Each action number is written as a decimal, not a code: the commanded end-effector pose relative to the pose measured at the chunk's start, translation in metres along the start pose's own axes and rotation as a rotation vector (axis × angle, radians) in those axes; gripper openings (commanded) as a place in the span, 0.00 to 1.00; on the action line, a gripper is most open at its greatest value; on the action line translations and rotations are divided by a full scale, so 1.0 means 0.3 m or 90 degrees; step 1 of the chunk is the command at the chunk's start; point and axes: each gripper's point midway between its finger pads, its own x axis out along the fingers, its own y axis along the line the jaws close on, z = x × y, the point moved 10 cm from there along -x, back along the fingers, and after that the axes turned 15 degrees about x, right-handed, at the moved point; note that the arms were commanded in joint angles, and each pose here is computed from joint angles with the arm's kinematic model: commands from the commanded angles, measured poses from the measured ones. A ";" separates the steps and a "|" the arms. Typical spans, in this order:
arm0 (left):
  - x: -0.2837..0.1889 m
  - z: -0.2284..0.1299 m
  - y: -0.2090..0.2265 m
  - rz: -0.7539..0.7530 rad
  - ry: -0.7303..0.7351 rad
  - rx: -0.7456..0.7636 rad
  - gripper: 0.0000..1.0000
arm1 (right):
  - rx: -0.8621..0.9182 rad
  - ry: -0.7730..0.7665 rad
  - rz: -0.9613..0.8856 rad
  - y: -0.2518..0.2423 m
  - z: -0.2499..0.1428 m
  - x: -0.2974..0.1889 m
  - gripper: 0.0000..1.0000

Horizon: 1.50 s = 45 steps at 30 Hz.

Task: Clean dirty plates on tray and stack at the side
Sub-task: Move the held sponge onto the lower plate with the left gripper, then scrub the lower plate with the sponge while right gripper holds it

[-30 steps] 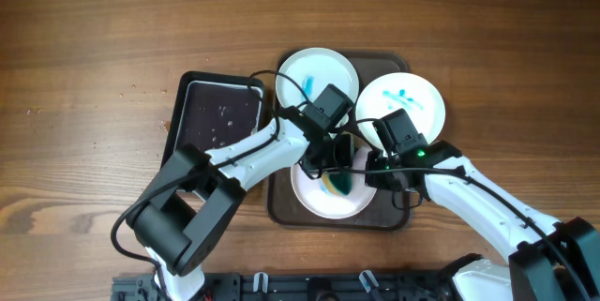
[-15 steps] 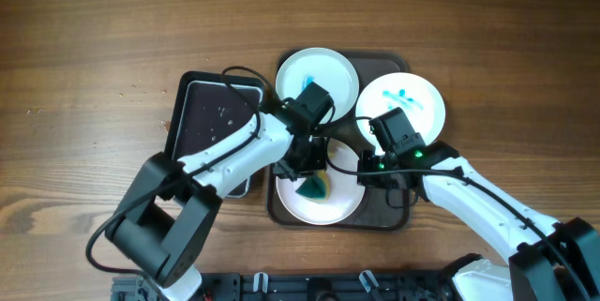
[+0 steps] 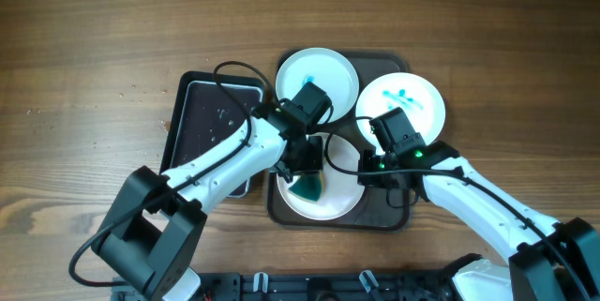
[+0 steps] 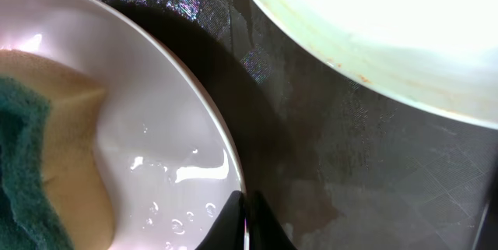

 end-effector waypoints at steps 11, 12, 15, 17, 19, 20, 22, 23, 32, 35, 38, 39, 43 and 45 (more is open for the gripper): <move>0.133 -0.029 -0.042 0.116 0.019 0.076 0.09 | 0.003 -0.028 -0.002 0.008 0.022 -0.018 0.04; 0.139 -0.028 -0.040 0.118 0.022 0.075 0.04 | 0.002 -0.028 -0.002 0.008 0.022 -0.018 0.05; 0.136 -0.019 -0.031 0.110 0.021 0.066 0.04 | 0.002 -0.028 -0.002 0.008 0.022 -0.018 0.04; 0.118 -0.016 -0.033 0.077 0.023 0.055 0.04 | 0.002 -0.028 -0.002 0.008 0.022 -0.018 0.04; 0.089 -0.014 -0.041 0.022 0.028 0.045 0.04 | 0.002 -0.028 -0.002 0.008 0.022 -0.018 0.04; 0.075 -0.014 -0.046 -0.002 0.029 0.042 0.04 | 0.002 -0.028 -0.002 0.008 0.022 -0.018 0.04; 0.033 -0.014 -0.066 -0.078 0.028 0.039 0.04 | 0.002 -0.028 -0.002 0.008 0.022 -0.018 0.04; 0.023 -0.013 -0.078 -0.105 0.028 0.043 0.04 | 0.002 -0.028 -0.002 0.008 0.022 -0.018 0.04; 0.065 -0.009 -0.098 -0.076 0.016 0.021 0.04 | 0.002 -0.028 -0.002 0.009 0.022 -0.018 0.04; 0.094 -0.008 -0.059 -0.004 0.018 0.002 0.04 | 0.002 -0.029 -0.002 0.009 0.023 -0.018 0.04; 0.103 -0.026 0.006 0.141 0.016 -0.025 0.04 | 0.002 -0.029 -0.001 0.009 0.023 -0.018 0.04; 0.091 -0.034 0.047 0.231 0.004 -0.046 0.04 | 0.002 -0.029 -0.001 0.009 0.023 -0.018 0.04; 0.065 -0.036 0.114 0.318 0.003 -0.065 0.04 | 0.002 -0.030 0.000 0.010 0.023 -0.018 0.04; 0.060 -0.031 0.137 0.322 0.007 -0.079 0.04 | 0.002 -0.030 0.000 0.010 0.023 -0.018 0.04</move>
